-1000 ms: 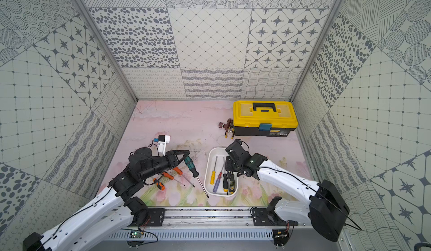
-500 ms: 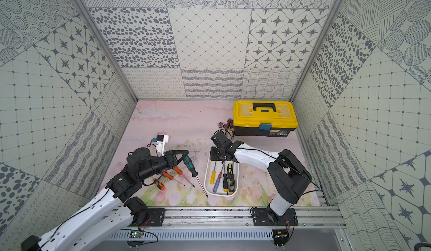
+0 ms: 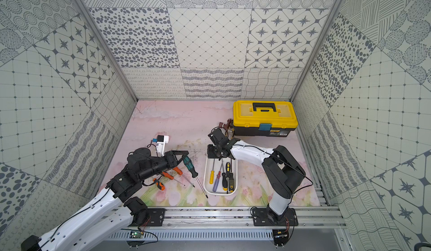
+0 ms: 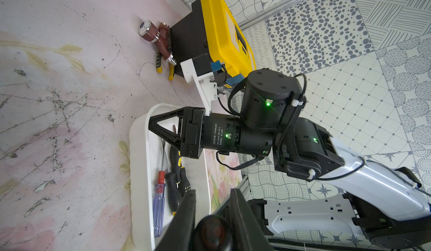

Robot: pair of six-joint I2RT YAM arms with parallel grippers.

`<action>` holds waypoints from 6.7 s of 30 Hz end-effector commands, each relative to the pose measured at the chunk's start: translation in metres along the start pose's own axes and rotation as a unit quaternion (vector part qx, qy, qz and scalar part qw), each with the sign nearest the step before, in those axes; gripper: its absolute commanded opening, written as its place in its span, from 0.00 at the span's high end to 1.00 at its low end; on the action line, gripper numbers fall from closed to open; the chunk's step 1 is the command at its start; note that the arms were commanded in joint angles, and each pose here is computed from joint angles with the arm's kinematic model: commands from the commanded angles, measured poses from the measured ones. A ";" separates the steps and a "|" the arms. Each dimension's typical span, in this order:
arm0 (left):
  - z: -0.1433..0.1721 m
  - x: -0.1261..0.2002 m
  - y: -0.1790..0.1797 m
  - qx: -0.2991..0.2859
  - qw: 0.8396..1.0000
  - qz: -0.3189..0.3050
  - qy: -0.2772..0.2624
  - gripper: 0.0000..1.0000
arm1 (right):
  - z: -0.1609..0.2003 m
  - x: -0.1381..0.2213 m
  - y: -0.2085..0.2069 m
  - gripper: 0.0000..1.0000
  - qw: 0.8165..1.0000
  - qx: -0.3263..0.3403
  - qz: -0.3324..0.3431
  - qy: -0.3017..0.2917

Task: Put the screwdriver on the desktop into the storage box
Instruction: Move the storage box to the center of the board, then place the screwdriver in the storage box.

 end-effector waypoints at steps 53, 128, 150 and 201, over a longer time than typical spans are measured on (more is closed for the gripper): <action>-0.004 -0.048 0.004 0.025 0.998 -0.006 0.055 0.17 | 0.118 0.127 0.011 1.00 0.987 0.096 -0.069 -0.105; 0.008 -0.062 -0.048 -0.025 0.955 0.286 0.075 1.00 | 0.114 0.169 -0.008 0.89 0.915 0.011 -0.399 -0.057; 0.017 -0.065 -0.032 -0.092 0.988 0.088 0.087 0.23 | 0.101 0.159 -0.032 1.00 0.974 -0.030 -0.191 -0.121; 0.020 -0.024 0.062 0.008 0.917 -0.395 0.047 0.24 | 0.094 0.080 0.009 0.56 0.995 -0.059 -0.026 -0.079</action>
Point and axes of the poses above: each gripper's point midway between its finger pads, its own x axis back along the fingers, its own y axis along the line the jaws close on, z = x × y, the point moved 10 cm from there along x, back along the fingers, and after that the axes turned 8 degrees about -x, right-handed, at the moved point
